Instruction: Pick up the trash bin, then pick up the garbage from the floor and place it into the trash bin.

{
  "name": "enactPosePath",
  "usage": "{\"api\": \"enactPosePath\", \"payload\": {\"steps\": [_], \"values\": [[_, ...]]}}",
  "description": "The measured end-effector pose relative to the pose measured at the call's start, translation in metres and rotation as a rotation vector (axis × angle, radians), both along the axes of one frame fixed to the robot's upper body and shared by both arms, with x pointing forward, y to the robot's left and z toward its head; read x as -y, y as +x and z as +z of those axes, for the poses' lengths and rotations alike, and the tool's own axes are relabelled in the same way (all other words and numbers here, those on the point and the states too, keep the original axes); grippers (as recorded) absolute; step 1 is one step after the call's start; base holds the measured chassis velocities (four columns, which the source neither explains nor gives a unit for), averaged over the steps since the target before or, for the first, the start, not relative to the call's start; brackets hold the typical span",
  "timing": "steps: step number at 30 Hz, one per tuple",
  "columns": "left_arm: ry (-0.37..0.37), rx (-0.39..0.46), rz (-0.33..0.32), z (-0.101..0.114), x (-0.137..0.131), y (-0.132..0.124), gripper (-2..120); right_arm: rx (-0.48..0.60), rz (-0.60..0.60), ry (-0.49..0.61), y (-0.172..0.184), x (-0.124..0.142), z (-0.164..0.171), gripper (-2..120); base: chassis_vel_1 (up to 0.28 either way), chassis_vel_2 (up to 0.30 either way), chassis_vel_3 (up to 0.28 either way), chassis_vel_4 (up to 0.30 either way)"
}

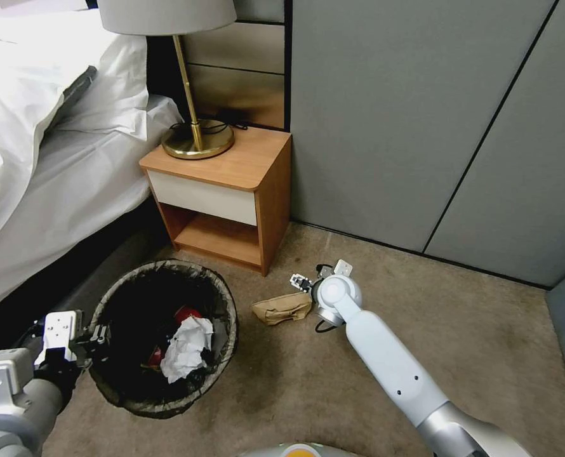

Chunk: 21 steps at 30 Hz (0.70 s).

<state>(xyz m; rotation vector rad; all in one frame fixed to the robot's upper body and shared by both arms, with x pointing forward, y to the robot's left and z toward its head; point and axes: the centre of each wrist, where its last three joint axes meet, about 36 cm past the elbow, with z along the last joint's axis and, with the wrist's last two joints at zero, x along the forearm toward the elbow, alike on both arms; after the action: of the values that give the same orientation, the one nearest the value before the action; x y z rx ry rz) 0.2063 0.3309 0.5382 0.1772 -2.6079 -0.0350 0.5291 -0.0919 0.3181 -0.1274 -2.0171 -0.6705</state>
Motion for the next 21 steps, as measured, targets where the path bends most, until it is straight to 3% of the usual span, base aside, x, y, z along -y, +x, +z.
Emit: {"api": "enactPosePath", "payload": {"steps": [21], "values": [[0.000,-0.007,-0.007,-0.001,0.002,0.000,1,-0.083,-0.018,-0.006,0.005,-0.015,-0.046,100,0.000,0.000,0.000,0.000]]}}
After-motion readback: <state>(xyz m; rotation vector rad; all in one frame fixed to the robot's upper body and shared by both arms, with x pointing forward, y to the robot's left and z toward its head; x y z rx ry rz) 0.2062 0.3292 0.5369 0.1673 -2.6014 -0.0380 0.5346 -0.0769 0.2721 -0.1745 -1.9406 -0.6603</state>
